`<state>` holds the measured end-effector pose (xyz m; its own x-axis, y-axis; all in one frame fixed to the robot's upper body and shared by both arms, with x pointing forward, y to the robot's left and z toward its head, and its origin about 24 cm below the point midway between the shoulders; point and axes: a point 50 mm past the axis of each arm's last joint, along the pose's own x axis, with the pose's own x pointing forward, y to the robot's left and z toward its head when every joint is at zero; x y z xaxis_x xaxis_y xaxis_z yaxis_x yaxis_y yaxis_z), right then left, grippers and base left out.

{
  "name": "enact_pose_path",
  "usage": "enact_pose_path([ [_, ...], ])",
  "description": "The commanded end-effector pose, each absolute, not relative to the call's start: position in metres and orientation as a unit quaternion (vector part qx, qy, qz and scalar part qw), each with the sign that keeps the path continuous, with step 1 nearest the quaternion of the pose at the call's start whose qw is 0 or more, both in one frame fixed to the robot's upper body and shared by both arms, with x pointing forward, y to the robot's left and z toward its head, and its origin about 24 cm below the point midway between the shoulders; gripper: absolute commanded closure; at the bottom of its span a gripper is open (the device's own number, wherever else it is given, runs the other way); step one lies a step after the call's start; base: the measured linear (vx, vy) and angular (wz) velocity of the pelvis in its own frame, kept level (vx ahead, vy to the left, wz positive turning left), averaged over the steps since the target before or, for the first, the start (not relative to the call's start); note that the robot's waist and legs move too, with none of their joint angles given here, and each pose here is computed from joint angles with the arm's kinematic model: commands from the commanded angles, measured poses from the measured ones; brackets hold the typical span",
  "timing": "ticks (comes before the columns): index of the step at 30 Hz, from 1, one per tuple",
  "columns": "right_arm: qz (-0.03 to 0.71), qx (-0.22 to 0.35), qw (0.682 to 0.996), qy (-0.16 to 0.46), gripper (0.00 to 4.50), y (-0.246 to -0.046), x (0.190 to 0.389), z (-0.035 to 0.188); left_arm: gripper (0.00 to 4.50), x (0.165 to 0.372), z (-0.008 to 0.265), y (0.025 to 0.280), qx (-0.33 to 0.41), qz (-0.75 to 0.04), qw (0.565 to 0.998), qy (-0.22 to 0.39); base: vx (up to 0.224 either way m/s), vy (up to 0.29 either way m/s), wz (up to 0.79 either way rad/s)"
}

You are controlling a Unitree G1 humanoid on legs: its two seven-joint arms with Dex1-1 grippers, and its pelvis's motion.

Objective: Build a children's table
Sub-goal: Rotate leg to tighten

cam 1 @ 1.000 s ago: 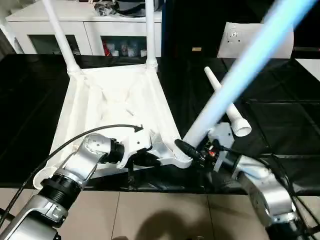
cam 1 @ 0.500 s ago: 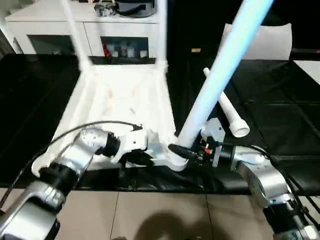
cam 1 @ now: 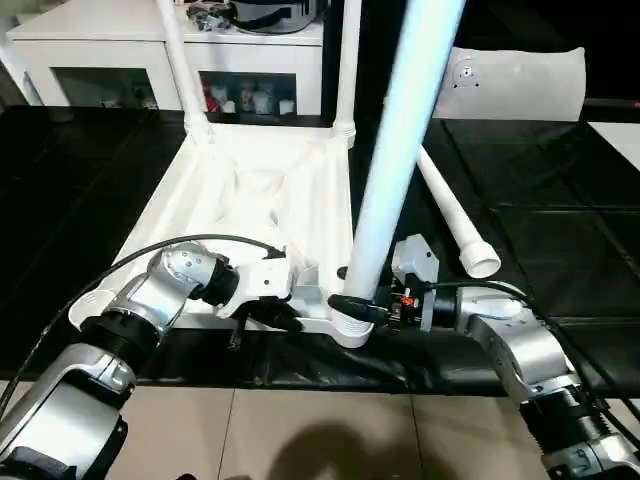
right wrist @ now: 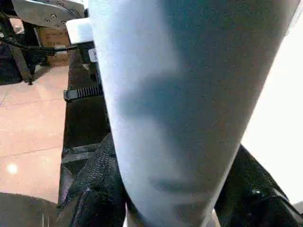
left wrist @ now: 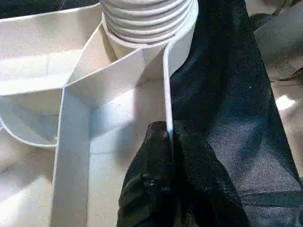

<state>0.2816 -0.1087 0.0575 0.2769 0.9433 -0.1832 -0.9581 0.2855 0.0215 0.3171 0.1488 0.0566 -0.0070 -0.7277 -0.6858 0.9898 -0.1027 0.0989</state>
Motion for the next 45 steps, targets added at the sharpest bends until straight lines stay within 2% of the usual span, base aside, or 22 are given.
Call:
enact_pose_path([
  [1,0.637,-0.026,0.747,0.188,2.60,-0.092,0.257,0.014,4.50,0.327,0.071,0.149,0.330,-0.658,0.650,0.189,0.000,0.000,0.00],
  [4,0.631,-0.027,0.752,0.186,2.60,-0.092,0.259,0.014,4.50,0.327,0.071,0.151,0.324,-0.649,0.662,0.190,0.000,0.000,0.00],
  [7,0.602,-0.027,0.778,0.175,2.60,-0.092,0.265,0.014,4.50,0.328,0.072,0.155,0.302,-0.622,0.698,0.188,0.000,0.000,0.00],
  [9,0.595,-0.028,0.785,0.172,2.60,-0.092,0.266,0.014,4.50,0.327,0.072,0.155,0.296,-0.617,0.705,0.188,0.000,0.000,0.00],
  [11,0.537,-0.017,0.829,0.155,2.60,-0.096,0.276,0.016,4.50,0.320,0.073,0.157,0.256,-0.590,0.743,0.186,0.000,0.000,0.00],
  [15,0.482,0.011,0.865,0.140,2.60,-0.097,0.282,0.017,4.50,0.306,0.071,0.154,0.216,-0.553,0.782,0.189,0.000,0.000,0.00],
  [18,0.456,0.019,0.879,0.137,2.60,-0.097,0.284,0.016,4.50,0.300,0.069,0.148,0.198,-0.535,0.798,0.191,-0.009,0.034,-0.10],
  [21,0.420,0.027,0.897,0.136,2.60,-0.092,0.290,0.013,4.50,0.292,0.068,0.127,0.170,-0.518,0.817,0.189,0.000,0.000,0.00],
  [23,0.373,0.030,0.918,0.133,2.60,-0.085,0.301,0.013,4.50,0.284,0.070,0.103,0.150,-0.510,0.825,0.190,0.000,0.000,0.00],
  [25,0.346,0.037,0.928,0.133,2.60,-0.082,0.307,0.015,4.50,0.284,0.071,0.094,0.145,-0.509,0.827,0.191,0.000,0.000,0.00],
  [29,0.304,0.058,0.939,0.151,2.60,-0.078,0.314,0.013,4.50,0.289,0.070,0.092,0.183,-0.496,0.826,0.196,0.000,0.000,0.00],
  [37,0.300,0.066,0.936,0.171,2.60,-0.071,0.316,0.007,4.50,0.291,0.073,0.098,0.195,-0.478,0.831,0.205,0.000,0.000,0.00],
  [39,0.305,0.079,0.933,0.173,2.04,-0.070,0.317,0.008,4.50,0.291,0.072,0.100,0.200,-0.476,0.831,0.207,0.000,0.000,0.00],
  [43,0.312,0.071,0.931,0.176,1.80,-0.069,0.317,0.007,4.50,0.292,0.072,0.102,0.200,-0.475,0.832,0.207,0.000,0.000,0.00],
  [45,0.314,0.062,0.931,0.176,1.51,-0.069,0.318,0.008,4.50,0.291,0.072,0.103,0.200,-0.475,0.832,0.206,0.000,0.000,0.00],
])
